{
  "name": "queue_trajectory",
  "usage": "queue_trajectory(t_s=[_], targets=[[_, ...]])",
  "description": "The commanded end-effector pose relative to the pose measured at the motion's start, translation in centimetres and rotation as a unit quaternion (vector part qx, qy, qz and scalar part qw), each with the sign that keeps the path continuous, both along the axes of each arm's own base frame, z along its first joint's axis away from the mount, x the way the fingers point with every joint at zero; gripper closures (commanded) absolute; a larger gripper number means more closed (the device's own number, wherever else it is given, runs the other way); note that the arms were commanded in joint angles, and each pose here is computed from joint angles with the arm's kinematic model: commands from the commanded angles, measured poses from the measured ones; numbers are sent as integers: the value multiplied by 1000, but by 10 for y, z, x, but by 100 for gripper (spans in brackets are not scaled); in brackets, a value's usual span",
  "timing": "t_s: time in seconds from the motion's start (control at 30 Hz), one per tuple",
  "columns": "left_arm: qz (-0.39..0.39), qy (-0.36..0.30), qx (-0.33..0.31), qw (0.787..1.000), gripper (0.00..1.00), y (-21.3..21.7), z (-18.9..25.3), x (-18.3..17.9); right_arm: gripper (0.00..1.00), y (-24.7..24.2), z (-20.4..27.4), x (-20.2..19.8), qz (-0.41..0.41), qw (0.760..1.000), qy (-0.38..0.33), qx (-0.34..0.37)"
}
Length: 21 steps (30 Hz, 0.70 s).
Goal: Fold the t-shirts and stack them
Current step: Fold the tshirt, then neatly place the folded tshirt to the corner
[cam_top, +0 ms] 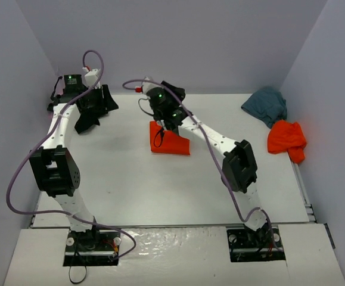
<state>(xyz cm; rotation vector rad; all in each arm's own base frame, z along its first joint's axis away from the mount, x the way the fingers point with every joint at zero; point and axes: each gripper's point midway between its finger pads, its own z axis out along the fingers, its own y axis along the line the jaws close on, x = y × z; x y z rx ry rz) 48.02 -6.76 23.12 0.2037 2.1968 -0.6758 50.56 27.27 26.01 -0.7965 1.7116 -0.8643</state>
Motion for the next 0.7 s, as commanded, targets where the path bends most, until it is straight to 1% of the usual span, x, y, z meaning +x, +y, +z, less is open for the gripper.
queue_trajectory(t_s=[0.0, 0.07, 0.1, 0.17, 0.2, 0.27, 0.3, 0.37, 0.4, 0.53, 0.67], targets=[[-57, 19, -31, 998, 61, -41, 8, 1, 57, -51, 48, 6, 22, 983, 25, 181], [-93, 39, -60, 993, 60, -71, 3, -4, 55, -82, 35, 14, 16, 969, 53, 239], [-103, 48, -76, 991, 60, -79, 0, -5, 55, -89, 25, 13, 26, 962, 81, 261], [-114, 86, -123, 982, 60, -94, -14, -5, 55, -95, -3, 8, 46, 936, 143, 318], [-123, 94, -138, 978, 60, -99, -16, -7, 55, -92, -24, 2, 62, 919, 184, 343], [-129, 112, -157, 973, 59, -107, -27, -6, 58, -97, -50, -2, 66, 897, 231, 371], [-133, 119, -164, 970, 59, -110, -32, -5, 61, -101, -62, -3, 62, 889, 248, 380], [-134, 132, -173, 967, 58, -115, -43, -3, 71, -102, -88, -10, 61, 877, 283, 382], [-134, 140, -176, 965, 58, -117, -49, -2, 73, -102, -101, -13, 58, 872, 298, 385], [-126, 156, -175, 964, 58, -117, -66, 3, 72, -98, -120, -17, 55, 860, 324, 390], [-116, 175, -168, 963, 58, -117, -85, 7, 70, -92, -126, -17, 60, 851, 336, 399]])
